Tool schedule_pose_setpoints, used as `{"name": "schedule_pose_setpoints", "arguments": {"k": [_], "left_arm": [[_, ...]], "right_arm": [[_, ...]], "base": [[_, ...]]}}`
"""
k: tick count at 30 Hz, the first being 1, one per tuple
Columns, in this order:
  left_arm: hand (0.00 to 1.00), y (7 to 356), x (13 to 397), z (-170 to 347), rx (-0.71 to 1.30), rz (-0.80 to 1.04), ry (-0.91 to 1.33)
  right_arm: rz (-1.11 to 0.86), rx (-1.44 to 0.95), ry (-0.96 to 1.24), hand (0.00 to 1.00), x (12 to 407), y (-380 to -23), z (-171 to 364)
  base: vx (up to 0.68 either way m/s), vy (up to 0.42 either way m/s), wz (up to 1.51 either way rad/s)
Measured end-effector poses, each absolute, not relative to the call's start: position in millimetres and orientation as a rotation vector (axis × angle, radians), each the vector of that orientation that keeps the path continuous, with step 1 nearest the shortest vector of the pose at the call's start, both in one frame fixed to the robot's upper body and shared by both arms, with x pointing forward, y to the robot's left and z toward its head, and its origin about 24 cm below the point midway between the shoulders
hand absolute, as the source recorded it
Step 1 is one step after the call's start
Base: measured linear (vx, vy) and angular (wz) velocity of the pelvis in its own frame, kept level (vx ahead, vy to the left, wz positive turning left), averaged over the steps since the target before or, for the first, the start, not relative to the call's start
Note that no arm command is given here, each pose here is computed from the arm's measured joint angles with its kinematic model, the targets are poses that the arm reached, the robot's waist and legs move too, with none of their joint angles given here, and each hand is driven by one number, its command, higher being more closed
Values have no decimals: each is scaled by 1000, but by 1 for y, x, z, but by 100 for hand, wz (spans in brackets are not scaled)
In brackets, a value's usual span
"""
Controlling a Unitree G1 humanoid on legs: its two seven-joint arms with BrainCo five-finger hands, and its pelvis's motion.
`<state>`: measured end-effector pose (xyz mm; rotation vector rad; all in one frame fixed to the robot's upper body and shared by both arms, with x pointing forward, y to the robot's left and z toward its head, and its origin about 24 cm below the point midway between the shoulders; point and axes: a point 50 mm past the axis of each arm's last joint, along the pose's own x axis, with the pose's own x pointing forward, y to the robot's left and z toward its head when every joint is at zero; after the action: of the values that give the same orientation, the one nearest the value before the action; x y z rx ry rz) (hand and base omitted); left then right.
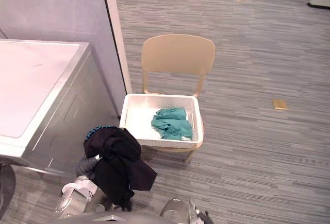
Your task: Pick up the laundry basket with both hands and put the clothes into the washing machine.
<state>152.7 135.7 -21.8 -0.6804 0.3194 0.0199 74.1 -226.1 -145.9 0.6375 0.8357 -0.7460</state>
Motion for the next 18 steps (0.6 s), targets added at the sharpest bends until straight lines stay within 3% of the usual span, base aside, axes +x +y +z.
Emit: {"name": "schedule_pose_setpoints", "arguments": {"k": [5, 8, 18], "left_arm": [[100, 123, 170, -20, -702, -25, 304], [100, 127, 172, -27, -672, -22, 331], [100, 116, 174, -46, -634, -56, 421]], "right_arm": [[-823, 617, 834, 0, 56, -243, -144], [-859, 704, 936, 0, 40, -219, -159], [-967, 730, 1067, 0, 12, -218, -170]], "base": [[-70, 183, 108], [-75, 90, 109], [-25, 96, 82]]}}
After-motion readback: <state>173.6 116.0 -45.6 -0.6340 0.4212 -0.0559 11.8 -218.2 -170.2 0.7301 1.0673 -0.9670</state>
